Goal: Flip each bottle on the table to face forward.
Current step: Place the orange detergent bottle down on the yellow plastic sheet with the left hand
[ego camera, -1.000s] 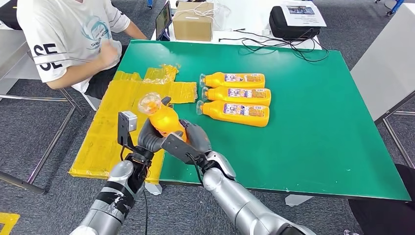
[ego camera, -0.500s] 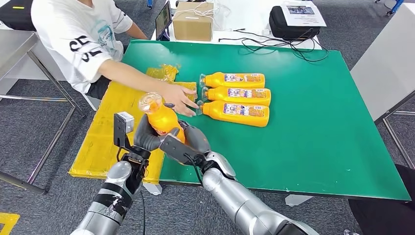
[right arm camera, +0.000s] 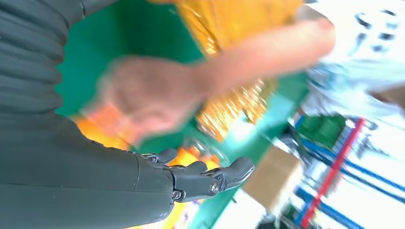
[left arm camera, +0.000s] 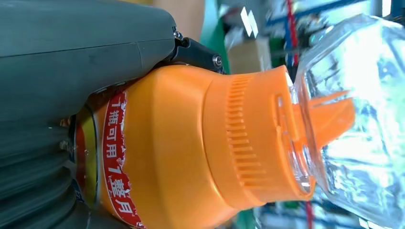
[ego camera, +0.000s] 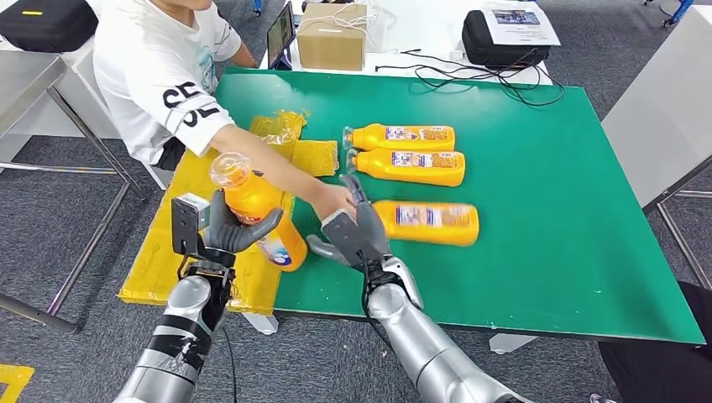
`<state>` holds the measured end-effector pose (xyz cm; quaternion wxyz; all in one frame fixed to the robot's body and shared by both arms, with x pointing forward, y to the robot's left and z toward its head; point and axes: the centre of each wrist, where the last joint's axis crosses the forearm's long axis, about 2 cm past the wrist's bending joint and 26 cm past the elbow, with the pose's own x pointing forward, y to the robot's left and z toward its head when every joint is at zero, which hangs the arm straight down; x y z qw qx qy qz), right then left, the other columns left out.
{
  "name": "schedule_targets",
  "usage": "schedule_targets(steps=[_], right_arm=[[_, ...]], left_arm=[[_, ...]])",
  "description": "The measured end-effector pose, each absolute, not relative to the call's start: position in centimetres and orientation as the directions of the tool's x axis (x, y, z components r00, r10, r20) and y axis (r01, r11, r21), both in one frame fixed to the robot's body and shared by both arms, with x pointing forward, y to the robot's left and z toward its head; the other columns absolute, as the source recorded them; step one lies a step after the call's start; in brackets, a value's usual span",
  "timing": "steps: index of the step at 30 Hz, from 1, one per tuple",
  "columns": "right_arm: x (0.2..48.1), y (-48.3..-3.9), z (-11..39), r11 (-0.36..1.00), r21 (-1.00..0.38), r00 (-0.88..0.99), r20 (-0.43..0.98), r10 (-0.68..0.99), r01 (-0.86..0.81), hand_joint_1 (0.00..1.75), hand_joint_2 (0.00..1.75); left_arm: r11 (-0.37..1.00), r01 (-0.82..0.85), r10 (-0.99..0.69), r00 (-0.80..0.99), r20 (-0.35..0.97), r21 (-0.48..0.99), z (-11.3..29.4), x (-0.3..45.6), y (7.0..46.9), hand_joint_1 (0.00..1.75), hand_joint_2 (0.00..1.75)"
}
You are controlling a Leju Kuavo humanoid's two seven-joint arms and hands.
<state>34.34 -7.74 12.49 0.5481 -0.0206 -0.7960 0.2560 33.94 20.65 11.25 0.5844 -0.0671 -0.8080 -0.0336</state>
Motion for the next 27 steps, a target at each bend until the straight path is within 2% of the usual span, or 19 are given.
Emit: schedule_targets(steps=[4,11,19,27], right_arm=[[35.1,-8.6,14.7,0.905,-0.377,-0.446,0.857,0.260,-0.196,0.00,1.75],[35.3,-10.4,16.3,0.942,-0.304,-0.493,0.847,0.198,-0.145,0.00,1.75],[35.7,-12.1,17.1,0.954,-0.267,-0.520,0.839,0.161,-0.135,0.00,1.75],[35.9,-12.7,16.9,0.953,-0.260,-0.516,0.844,0.147,-0.154,0.00,1.75]], left_arm=[[0.968,0.087,-0.188,-0.376,0.907,0.237,12.4,35.4,22.7,1.75,1.75],[0.863,0.032,-0.447,-0.419,0.791,0.505,13.3,37.2,25.7,1.75,1.75],[0.597,0.016,-0.721,-0.428,0.545,0.802,12.9,38.9,30.8,1.75,1.75],[0.288,0.126,-0.859,-0.403,0.315,0.949,12.0,39.7,35.8,1.75,1.75]])
